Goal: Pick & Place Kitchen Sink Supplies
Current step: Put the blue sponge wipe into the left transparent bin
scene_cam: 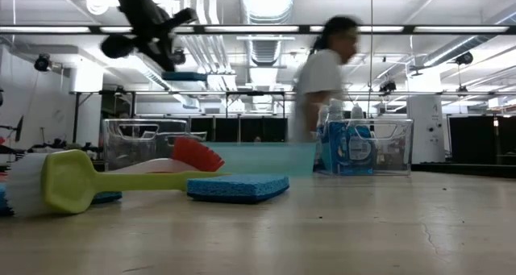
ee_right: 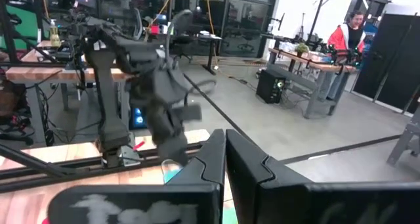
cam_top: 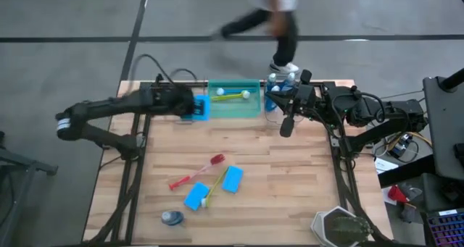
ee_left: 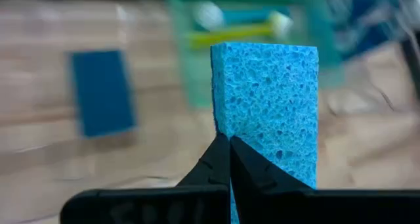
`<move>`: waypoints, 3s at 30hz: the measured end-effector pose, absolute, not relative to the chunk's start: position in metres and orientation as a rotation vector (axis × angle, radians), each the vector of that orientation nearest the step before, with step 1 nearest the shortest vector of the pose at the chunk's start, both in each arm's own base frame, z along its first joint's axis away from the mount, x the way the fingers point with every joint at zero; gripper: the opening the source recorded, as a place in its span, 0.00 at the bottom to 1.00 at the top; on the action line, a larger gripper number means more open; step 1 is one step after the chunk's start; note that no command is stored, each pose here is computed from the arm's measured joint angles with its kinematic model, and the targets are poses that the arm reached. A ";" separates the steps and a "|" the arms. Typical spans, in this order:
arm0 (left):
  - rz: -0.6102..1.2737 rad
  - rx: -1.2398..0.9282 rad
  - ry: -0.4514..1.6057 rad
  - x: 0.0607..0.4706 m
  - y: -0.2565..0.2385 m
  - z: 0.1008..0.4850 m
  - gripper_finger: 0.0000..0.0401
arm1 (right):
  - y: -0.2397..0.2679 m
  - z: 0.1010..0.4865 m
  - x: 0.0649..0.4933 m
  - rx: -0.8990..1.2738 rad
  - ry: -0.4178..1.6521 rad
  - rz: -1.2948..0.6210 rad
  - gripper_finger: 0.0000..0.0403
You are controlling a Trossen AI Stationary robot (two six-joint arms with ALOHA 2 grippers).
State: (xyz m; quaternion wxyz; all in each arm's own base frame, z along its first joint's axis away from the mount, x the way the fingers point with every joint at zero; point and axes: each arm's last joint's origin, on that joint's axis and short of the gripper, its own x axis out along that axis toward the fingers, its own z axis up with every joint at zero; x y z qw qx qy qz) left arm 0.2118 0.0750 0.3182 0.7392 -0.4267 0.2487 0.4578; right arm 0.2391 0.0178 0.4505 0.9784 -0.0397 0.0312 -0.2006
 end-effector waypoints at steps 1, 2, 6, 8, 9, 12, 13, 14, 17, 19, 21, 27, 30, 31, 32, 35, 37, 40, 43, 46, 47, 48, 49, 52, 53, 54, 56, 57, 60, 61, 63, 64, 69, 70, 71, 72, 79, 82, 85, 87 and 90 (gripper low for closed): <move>1.035 -0.929 0.539 0.202 0.079 0.322 0.00 | 0.018 0.450 0.239 -0.078 0.062 -0.404 0.02; 1.059 -0.927 0.534 0.194 0.082 0.324 0.00 | 0.018 0.450 0.239 -0.076 0.062 -0.404 0.02; 1.138 -0.904 0.493 0.170 0.100 0.332 0.00 | 0.018 0.450 0.239 -0.073 0.061 -0.404 0.02; 1.170 -0.903 0.487 0.161 0.110 0.333 0.00 | 0.018 0.450 0.239 -0.070 0.061 -0.404 0.02; 1.184 -0.909 0.487 0.158 0.116 0.333 0.00 | 0.018 0.450 0.239 -0.067 0.060 -0.404 0.02; 1.235 -0.931 0.512 0.150 0.132 0.325 0.00 | 0.018 0.450 0.239 -0.056 0.059 -0.404 0.02; 1.246 -0.942 0.528 0.149 0.138 0.321 0.00 | 0.018 0.450 0.239 -0.054 0.058 -0.404 0.02; 1.249 -0.955 0.547 0.148 0.143 0.316 0.00 | 0.018 0.450 0.239 -0.055 0.059 -0.404 0.02; 1.248 -0.991 0.617 0.147 0.155 0.301 0.00 | 0.018 0.450 0.239 -0.055 0.059 -0.403 0.02; 1.237 -0.990 0.653 0.150 0.163 0.292 0.00 | 0.018 0.450 0.239 -0.055 0.059 -0.403 0.02; 1.223 -0.977 0.692 0.155 0.169 0.283 0.00 | 0.018 0.450 0.239 -0.055 0.059 -0.403 0.02; 1.240 -0.979 0.811 0.171 0.186 0.254 0.00 | 0.018 0.450 0.239 -0.051 0.059 -0.405 0.02; 1.222 -0.987 0.887 0.178 0.192 0.240 0.00 | 0.018 0.450 0.239 -0.041 0.056 -0.413 0.02; 1.223 -0.990 0.903 0.179 0.194 0.235 0.00 | 0.018 0.450 0.239 -0.039 0.056 -0.413 0.02; 1.222 -0.994 0.913 0.181 0.196 0.231 0.00 | 0.018 0.450 0.239 -0.040 0.055 -0.414 0.02; 1.213 -0.998 0.913 0.187 0.201 0.223 0.00 | 0.018 0.450 0.239 -0.051 0.058 -0.414 0.02; 1.221 -1.012 0.921 0.189 0.203 0.219 0.00 | 0.018 0.450 0.239 -0.048 0.057 -0.415 0.02; 1.230 -1.026 0.932 0.190 0.204 0.215 0.00 | 0.018 0.450 0.239 -0.039 0.054 -0.416 0.02; 1.232 -1.028 0.940 0.190 0.204 0.213 0.00 | 0.018 0.450 0.239 -0.042 0.055 -0.415 0.02; 1.232 -1.027 0.937 0.191 0.205 0.213 0.00 | 0.018 0.450 0.239 -0.051 0.057 -0.415 0.02; 1.232 -1.026 0.935 0.191 0.205 0.213 0.00 | 0.018 0.450 0.239 -0.052 0.057 -0.415 0.02; 1.232 -1.026 0.933 0.191 0.205 0.213 0.00 | 0.018 0.450 0.239 -0.053 0.057 -0.415 0.02; 1.231 -1.025 0.935 0.191 0.206 0.212 0.00 | 0.018 0.450 0.239 -0.055 0.058 -0.415 0.02; 1.241 -1.038 0.940 0.191 0.206 0.209 0.00 | 0.018 0.450 0.239 -0.062 0.059 -0.415 0.02; 1.245 -1.043 0.941 0.191 0.205 0.207 0.00 | 0.018 0.451 0.239 -0.062 0.059 -0.415 0.02; 1.246 -1.044 0.945 0.191 0.205 0.206 0.00 | 0.018 0.450 0.239 -0.063 0.059 -0.415 0.02; 1.251 -1.049 0.955 0.189 0.203 0.202 0.00 | 0.018 0.450 0.239 -0.063 0.059 -0.415 0.02; 1.260 -1.060 0.958 0.189 0.202 0.200 0.00 | 0.018 0.450 0.239 -0.063 0.060 -0.415 0.02; 1.271 -1.072 0.963 0.187 0.201 0.195 0.00 | 0.018 0.450 0.239 -0.062 0.059 -0.415 0.02; 1.270 -1.069 0.965 0.186 0.200 0.193 0.00 | 0.018 0.450 0.239 -0.063 0.059 -0.415 0.02; 1.269 -1.067 0.963 0.186 0.200 0.190 0.00 | 0.018 0.450 0.239 -0.063 0.060 -0.415 0.02; 1.265 -1.064 0.962 0.185 0.199 0.189 0.00 | 0.018 0.450 0.239 -0.067 0.060 -0.414 0.02; 1.263 -1.065 0.950 0.186 0.199 0.186 0.00 | 0.018 0.450 0.239 -0.073 0.062 -0.414 0.02; 1.262 -1.065 0.947 0.186 0.199 0.186 0.00 | 0.018 0.450 0.239 -0.073 0.062 -0.414 0.02; 1.262 -1.064 0.944 0.186 0.200 0.186 0.00 | 0.018 0.450 0.239 -0.073 0.062 -0.414 0.02; 1.261 -1.064 0.944 0.186 0.200 0.187 0.00 | 0.018 0.450 0.239 -0.073 0.062 -0.414 0.02; 1.247 -1.085 0.930 0.187 0.199 0.187 0.05 | 0.018 0.450 0.239 -0.074 0.063 -0.414 0.02; 1.235 -1.108 0.924 0.187 0.199 0.188 0.11 | 0.018 0.450 0.239 -0.072 0.063 -0.414 0.02; 1.229 -1.121 0.920 0.187 0.198 0.188 0.17 | 0.018 0.450 0.239 -0.070 0.062 -0.414 0.02; 1.226 -1.124 0.912 0.187 0.198 0.190 0.20 | 0.018 0.450 0.239 -0.070 0.062 -0.414 0.02; 1.217 -1.135 0.891 0.186 0.197 0.194 0.25 | 0.018 0.450 0.239 -0.070 0.062 -0.414 0.02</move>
